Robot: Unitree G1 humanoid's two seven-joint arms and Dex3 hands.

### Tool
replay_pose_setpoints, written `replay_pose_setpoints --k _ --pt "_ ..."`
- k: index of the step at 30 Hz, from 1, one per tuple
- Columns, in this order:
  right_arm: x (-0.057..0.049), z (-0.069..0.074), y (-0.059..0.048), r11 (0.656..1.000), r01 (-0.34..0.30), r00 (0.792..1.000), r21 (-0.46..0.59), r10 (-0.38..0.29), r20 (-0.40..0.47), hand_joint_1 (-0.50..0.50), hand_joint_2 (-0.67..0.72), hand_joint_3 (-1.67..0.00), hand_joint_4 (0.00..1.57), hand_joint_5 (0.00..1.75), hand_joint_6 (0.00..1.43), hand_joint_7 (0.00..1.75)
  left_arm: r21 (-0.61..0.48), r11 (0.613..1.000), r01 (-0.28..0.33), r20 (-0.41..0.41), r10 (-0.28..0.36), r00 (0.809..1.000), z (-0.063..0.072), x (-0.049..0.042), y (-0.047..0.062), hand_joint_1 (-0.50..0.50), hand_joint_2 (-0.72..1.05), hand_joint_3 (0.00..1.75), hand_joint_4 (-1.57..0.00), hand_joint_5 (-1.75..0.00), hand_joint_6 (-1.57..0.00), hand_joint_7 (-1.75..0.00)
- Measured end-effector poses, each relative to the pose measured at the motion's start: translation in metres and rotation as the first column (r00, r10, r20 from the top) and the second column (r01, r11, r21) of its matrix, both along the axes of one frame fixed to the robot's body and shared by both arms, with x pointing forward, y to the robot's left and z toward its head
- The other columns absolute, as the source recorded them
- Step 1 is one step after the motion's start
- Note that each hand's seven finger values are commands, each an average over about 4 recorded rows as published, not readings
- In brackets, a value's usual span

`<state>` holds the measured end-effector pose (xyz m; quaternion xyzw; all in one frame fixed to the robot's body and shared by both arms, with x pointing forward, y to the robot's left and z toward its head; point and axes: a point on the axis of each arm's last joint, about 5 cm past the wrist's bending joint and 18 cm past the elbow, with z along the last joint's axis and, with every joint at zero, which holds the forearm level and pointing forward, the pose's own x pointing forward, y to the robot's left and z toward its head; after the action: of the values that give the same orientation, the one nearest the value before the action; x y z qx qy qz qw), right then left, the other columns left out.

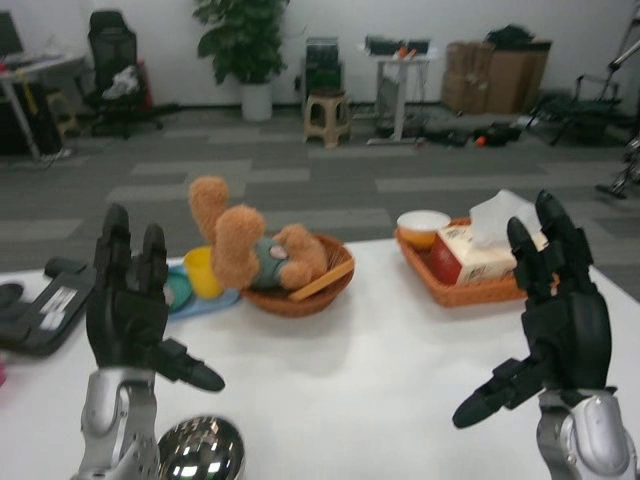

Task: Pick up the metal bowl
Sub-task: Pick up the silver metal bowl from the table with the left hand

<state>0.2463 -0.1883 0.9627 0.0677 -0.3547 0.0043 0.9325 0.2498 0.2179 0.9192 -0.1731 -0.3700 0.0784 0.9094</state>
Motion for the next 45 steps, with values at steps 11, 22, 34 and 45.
replay_pose_setpoints --k 11,22,34,45 --pt "0.004 -0.013 -0.001 1.0 0.005 0.997 -0.008 -0.006 -0.075 -0.21 0.72 0.0 0.0 0.19 0.0 0.21 -0.051 0.991 -0.126 -0.13 0.118 0.984 -0.032 -0.0467 0.033 -0.5 -0.55 0.09 0.0 0.0 0.0 0.0" --pt "0.006 -0.026 0.001 1.0 -0.013 0.988 -0.019 0.01 -0.152 -0.21 0.72 0.0 0.0 0.19 0.0 0.21 0.08 0.986 -0.144 -0.307 0.161 0.938 -0.064 -0.0832 0.044 -0.5 -0.64 0.09 0.0 0.0 0.0 0.0" --pt "0.007 -0.028 0.003 0.999 -0.025 0.986 -0.021 0.021 -0.167 -0.21 0.72 0.0 0.0 0.19 0.0 0.21 0.104 0.988 -0.112 -0.442 0.147 0.885 -0.097 -0.1031 0.036 -0.5 -0.64 0.09 0.0 0.0 0.0 0.0" --pt "0.009 -0.029 0.004 0.999 -0.037 0.983 -0.027 0.031 -0.178 -0.21 0.72 0.0 0.0 0.19 0.0 0.21 0.126 0.987 -0.098 -0.524 0.15 0.838 -0.111 -0.101 0.036 -0.5 -0.64 0.09 0.0 0.0 0.0 0.0"
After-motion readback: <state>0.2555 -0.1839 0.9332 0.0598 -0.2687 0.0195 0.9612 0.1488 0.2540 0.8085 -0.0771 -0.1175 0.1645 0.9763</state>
